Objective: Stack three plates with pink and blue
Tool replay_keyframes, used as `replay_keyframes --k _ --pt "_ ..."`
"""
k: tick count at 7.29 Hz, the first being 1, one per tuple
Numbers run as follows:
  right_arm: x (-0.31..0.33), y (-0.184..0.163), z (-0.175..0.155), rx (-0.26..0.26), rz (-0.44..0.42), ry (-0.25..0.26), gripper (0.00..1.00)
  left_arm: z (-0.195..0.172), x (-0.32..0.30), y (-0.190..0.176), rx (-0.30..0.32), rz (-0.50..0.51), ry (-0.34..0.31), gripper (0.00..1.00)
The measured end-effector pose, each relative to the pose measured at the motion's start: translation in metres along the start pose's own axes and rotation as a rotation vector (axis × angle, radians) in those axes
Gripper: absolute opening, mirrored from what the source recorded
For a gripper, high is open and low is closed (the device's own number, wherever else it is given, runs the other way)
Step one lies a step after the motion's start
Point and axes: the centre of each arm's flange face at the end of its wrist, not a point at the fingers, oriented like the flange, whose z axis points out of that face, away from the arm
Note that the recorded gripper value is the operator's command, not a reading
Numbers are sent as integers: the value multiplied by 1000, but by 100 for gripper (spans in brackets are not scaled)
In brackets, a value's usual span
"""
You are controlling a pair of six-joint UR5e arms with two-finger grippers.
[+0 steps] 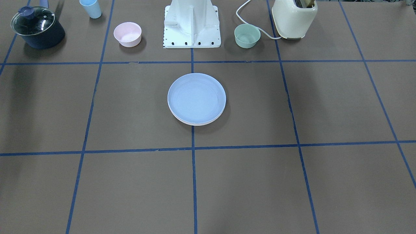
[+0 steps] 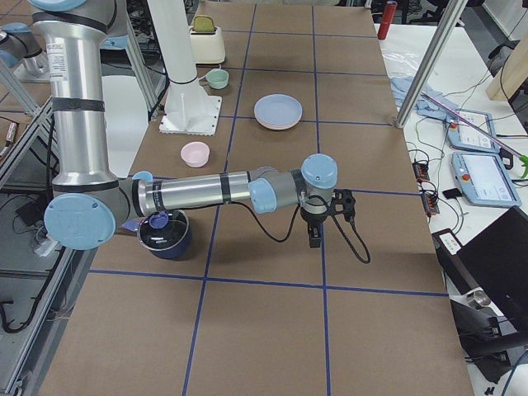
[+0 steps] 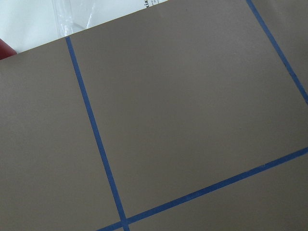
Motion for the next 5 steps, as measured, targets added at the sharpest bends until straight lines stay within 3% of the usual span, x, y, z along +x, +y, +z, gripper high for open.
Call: replay_keyframes --k 3,4,5 --pt "-24 -4 6 -11 -37 -17 100 -8 8 7 11 13 2 100" --pt "-31 -6 19 -26 -60 13 100 -10 11 11 13 17 7 100" --pt "-35 -7 36 -34 -84 74 100 -10 13 12 13 18 14 100"
